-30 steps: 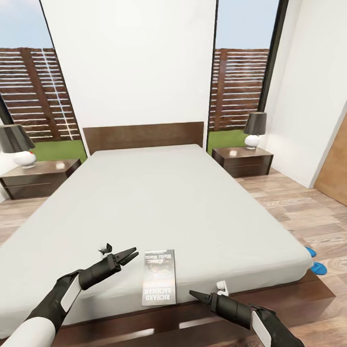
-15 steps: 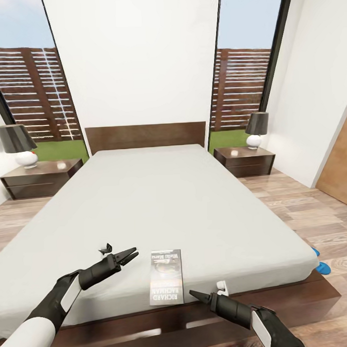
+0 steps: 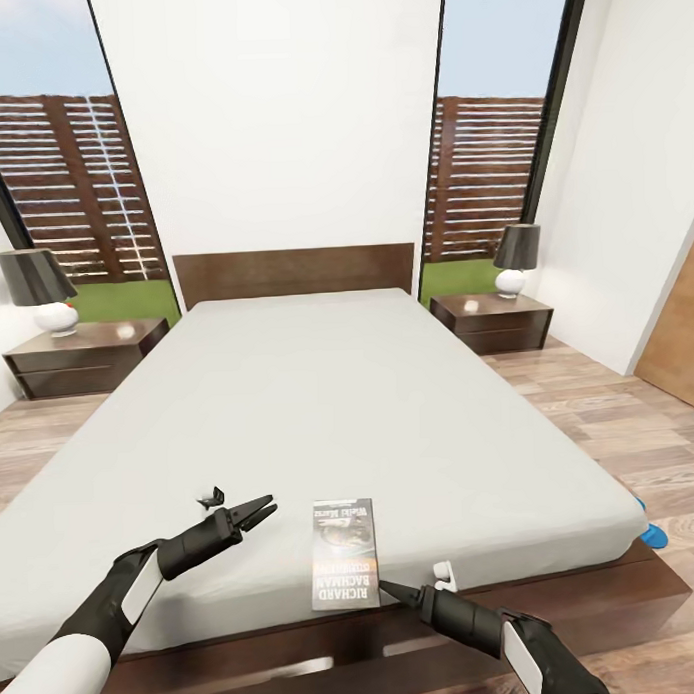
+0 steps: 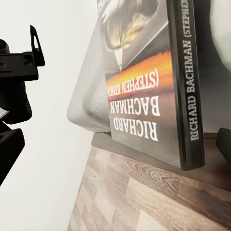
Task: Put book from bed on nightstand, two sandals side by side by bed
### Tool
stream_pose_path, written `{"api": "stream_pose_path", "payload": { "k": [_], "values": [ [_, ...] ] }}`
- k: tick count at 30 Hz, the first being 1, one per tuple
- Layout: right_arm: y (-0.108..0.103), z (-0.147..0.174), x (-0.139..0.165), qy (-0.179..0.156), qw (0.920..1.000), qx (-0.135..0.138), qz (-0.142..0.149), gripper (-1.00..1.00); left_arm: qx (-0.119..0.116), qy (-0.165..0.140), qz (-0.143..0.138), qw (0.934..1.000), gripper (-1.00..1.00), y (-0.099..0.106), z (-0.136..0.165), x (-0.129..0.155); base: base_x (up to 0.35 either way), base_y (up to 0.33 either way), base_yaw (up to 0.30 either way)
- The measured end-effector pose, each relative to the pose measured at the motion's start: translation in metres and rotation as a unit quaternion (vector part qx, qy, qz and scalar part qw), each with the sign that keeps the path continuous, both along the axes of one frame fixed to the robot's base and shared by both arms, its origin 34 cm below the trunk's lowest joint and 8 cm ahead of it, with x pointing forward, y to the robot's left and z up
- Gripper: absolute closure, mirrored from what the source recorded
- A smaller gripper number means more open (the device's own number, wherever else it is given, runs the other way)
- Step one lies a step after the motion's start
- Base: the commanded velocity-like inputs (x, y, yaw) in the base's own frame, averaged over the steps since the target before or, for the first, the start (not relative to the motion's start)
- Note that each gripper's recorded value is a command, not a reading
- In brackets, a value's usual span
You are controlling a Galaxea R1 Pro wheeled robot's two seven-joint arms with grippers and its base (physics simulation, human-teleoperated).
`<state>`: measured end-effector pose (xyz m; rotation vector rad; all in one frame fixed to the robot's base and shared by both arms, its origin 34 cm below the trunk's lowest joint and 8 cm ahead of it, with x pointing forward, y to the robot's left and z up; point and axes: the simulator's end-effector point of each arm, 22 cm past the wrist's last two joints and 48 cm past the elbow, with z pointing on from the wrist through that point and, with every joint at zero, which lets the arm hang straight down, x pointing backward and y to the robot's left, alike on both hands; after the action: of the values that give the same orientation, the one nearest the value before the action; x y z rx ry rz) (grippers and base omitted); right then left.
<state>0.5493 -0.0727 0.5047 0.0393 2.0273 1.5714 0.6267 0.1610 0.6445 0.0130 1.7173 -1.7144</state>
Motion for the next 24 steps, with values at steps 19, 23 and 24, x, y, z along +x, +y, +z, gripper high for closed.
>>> {"api": "stream_pose_path", "payload": {
  "k": [19, 23, 24],
  "values": [
    [0.0, -0.011, -0.002, 0.0, 1.0, 0.0, 0.0, -1.0, 0.0, 0.0, 0.0, 1.0, -1.0, 0.0, -0.011, -0.003, 0.0, 0.0, 0.0],
    [0.0, -0.011, -0.002, 0.0, 1.0, 0.0, 0.0, -1.0, 0.001, 0.0, 0.0, 1.0, -1.0, 0.0, -0.011, -0.003, 0.0, 0.078, 0.0],
    [0.0, -0.011, -0.002, 0.0, 1.0, 0.0, 0.0, -1.0, 0.001, 0.0, 0.0, 1.0, -1.0, 0.0, -0.011, -0.003, 0.0, 0.192, 0.0]
  ]
}}
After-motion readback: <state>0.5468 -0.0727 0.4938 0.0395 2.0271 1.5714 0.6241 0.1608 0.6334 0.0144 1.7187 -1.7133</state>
